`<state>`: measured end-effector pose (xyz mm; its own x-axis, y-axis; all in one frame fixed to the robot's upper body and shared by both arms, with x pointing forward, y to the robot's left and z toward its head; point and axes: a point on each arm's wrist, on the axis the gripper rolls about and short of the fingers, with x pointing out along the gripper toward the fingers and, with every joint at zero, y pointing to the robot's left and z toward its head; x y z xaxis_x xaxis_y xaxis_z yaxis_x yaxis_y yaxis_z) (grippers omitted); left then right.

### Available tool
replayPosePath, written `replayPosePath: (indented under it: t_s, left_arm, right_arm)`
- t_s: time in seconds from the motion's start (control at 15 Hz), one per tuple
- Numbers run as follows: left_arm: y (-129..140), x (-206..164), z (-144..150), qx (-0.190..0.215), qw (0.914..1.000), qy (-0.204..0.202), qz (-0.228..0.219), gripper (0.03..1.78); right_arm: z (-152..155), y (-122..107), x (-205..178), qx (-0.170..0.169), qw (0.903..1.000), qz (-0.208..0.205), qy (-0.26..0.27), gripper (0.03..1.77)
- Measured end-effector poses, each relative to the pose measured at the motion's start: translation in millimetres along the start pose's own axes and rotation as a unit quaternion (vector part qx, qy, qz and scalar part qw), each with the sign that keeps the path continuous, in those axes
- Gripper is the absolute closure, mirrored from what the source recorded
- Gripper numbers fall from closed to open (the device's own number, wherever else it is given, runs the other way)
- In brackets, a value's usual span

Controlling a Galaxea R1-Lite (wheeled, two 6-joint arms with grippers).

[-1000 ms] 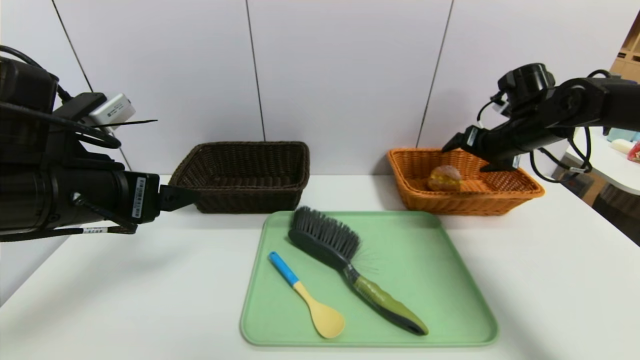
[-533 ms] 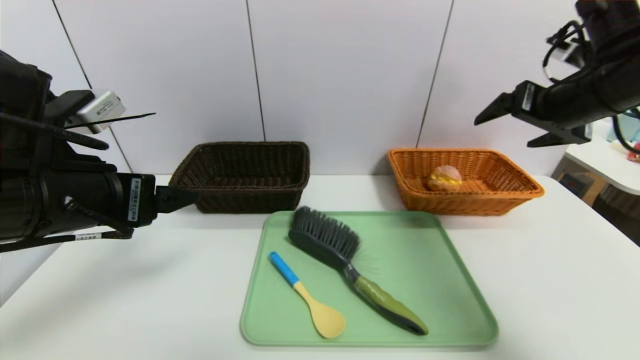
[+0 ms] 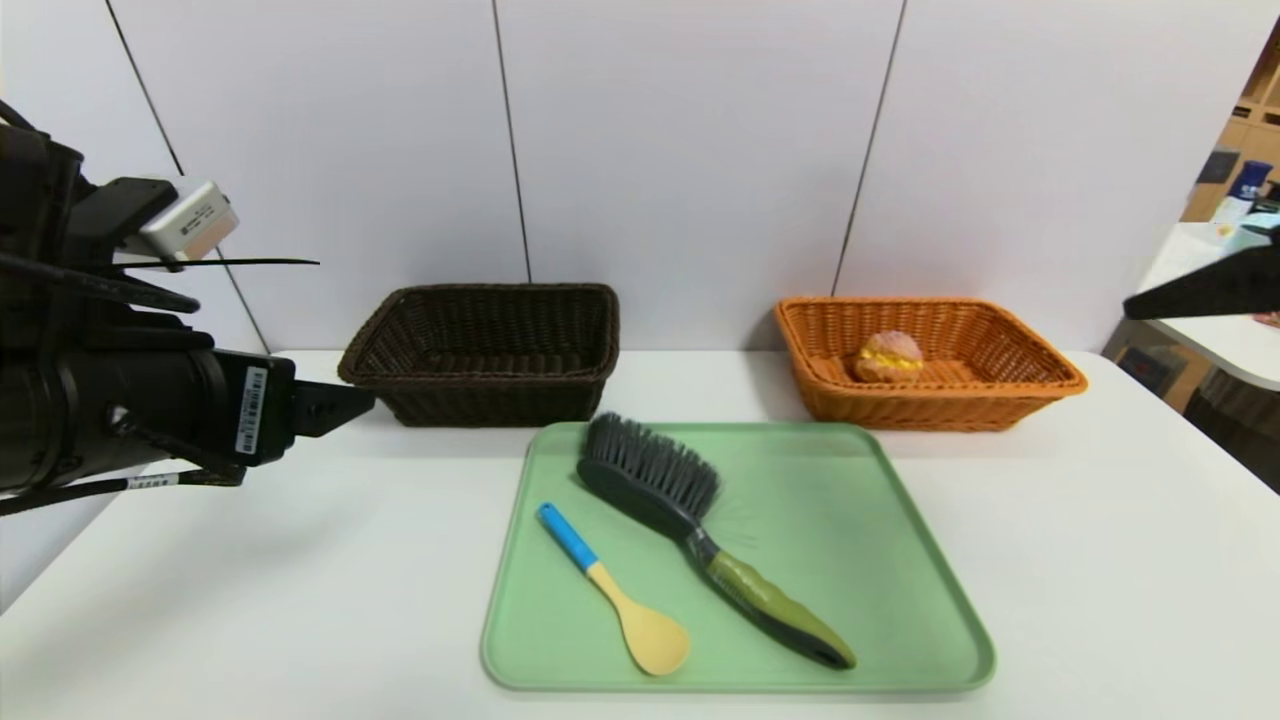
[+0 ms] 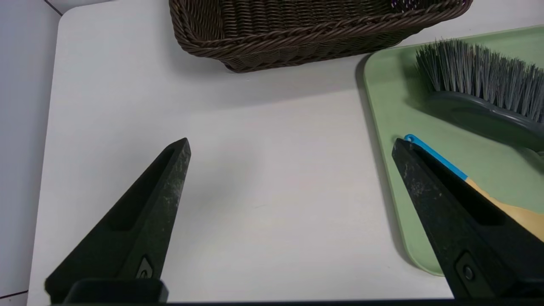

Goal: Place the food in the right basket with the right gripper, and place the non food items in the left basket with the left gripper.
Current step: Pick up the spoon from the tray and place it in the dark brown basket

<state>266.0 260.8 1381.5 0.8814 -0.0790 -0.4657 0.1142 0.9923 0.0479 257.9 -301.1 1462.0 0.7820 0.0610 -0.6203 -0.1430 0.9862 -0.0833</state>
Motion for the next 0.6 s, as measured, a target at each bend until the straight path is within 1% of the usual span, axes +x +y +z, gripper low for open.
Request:
replayPosePath:
  t_s: [0.07, 0.2, 0.27, 0.33, 0.4, 0.6]
  left_arm:
    - [0, -2, 1, 0.006, 1.0000, -0.003, -0.001, 0.12]
    - [1, -6, 4, 0.026, 0.9996, -0.014, 0.002, 0.12]
    - [1, -7, 5, 0.026, 0.9995, -0.018, 0.002, 0.12]
    - [1, -8, 6, 0.025, 0.9995, -0.022, 0.000, 0.12]
    - [0, -9, 6, 0.019, 0.9996, -0.021, -0.005, 0.12]
    - [-1, -13, 4, 0.006, 0.9995, -0.022, -0.020, 0.12]
  right_arm:
    - [-10, 3, -9, -0.022, 0.9997, -0.008, -0.001, 0.11]
    - [-23, 6, -22, -0.037, 0.9988, -0.029, -0.008, 0.11]
    - [-26, 6, -26, -0.030, 0.9990, -0.031, -0.016, 0.11]
    - [-30, 6, -28, -0.017, 0.9994, -0.026, -0.014, 0.11]
    - [-35, 6, -26, -0.012, 0.9996, -0.026, -0.005, 0.11]
    - [-52, 5, -16, -0.018, 0.9989, -0.033, 0.029, 0.11]
